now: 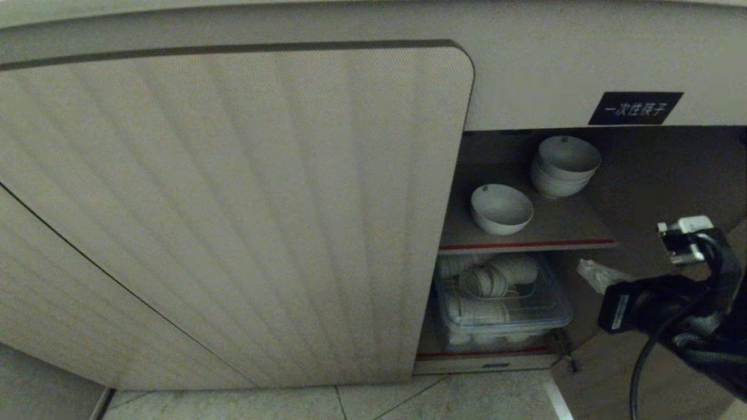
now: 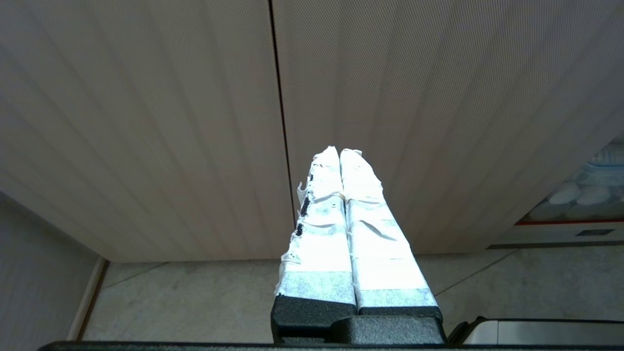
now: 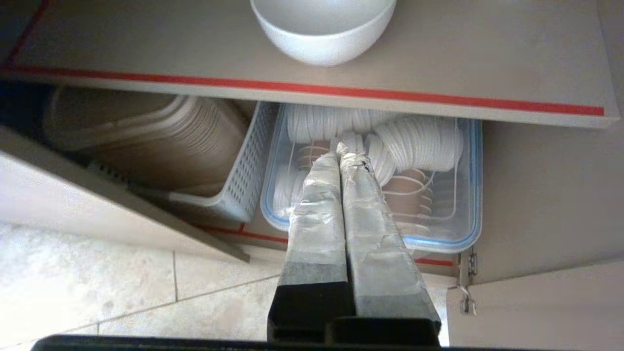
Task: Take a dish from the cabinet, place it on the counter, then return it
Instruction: Close the cabinet door
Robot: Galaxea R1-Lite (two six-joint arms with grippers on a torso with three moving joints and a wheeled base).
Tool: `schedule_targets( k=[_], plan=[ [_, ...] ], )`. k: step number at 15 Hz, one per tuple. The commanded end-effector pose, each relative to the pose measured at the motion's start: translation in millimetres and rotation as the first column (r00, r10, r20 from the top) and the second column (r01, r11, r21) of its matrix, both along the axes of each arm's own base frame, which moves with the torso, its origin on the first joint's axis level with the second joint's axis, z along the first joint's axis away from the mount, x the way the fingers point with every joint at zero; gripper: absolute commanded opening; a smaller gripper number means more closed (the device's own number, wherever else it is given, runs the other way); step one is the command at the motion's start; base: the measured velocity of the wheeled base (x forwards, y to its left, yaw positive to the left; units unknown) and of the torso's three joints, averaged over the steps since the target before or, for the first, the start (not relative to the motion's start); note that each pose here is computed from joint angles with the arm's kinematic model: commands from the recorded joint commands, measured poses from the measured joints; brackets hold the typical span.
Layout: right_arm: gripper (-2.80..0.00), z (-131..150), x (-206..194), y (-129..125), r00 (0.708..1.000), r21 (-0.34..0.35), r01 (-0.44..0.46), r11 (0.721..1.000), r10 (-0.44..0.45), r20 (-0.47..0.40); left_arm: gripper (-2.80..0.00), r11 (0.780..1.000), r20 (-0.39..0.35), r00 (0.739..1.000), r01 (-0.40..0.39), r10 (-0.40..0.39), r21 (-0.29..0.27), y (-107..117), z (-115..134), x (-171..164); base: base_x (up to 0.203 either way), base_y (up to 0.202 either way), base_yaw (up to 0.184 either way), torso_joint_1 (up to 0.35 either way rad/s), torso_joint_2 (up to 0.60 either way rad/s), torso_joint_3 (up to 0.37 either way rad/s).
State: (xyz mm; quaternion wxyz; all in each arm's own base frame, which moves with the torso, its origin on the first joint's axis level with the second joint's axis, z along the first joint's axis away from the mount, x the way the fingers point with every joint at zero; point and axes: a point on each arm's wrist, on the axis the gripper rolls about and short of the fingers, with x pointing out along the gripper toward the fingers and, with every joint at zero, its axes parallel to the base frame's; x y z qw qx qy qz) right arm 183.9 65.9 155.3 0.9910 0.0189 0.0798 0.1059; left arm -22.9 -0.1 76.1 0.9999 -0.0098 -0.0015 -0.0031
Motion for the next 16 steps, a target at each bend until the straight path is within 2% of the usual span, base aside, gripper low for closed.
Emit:
schedule_targets(
  k=[1, 5, 16],
  plan=[
    [-2.8, 1.0, -10.1, -3.1, 1.0, 0.007, -0.008, 1.0, 0.007, 0.015, -2.8, 1.0, 0.0, 1.0, 0.001, -0.001, 0.0, 0.0, 0.0, 0.0, 0.0, 0.0, 0.0, 0.0, 0.0, 0.0],
    [-2.8, -4.6, -22.5, -6.9, 0.999, -0.008, -0.051, 0.999, 0.051, 0.002, -2.8, 1.0, 0.0, 1.0, -0.001, 0.001, 0.0, 0.0, 0.0, 0.0, 0.0, 0.0, 0.0, 0.0, 0.0, 0.0],
    [-2.8, -23.7, -37.6, -12.8, 0.997, -0.033, -0.05, 0.998, 0.048, -0.068, -2.8, 1.0, 0.0, 1.0, 0.0, 0.0, 0.0, 0.0, 0.0, 0.0, 0.0, 0.0, 0.0, 0.0, 0.0, 0.0]
  ],
)
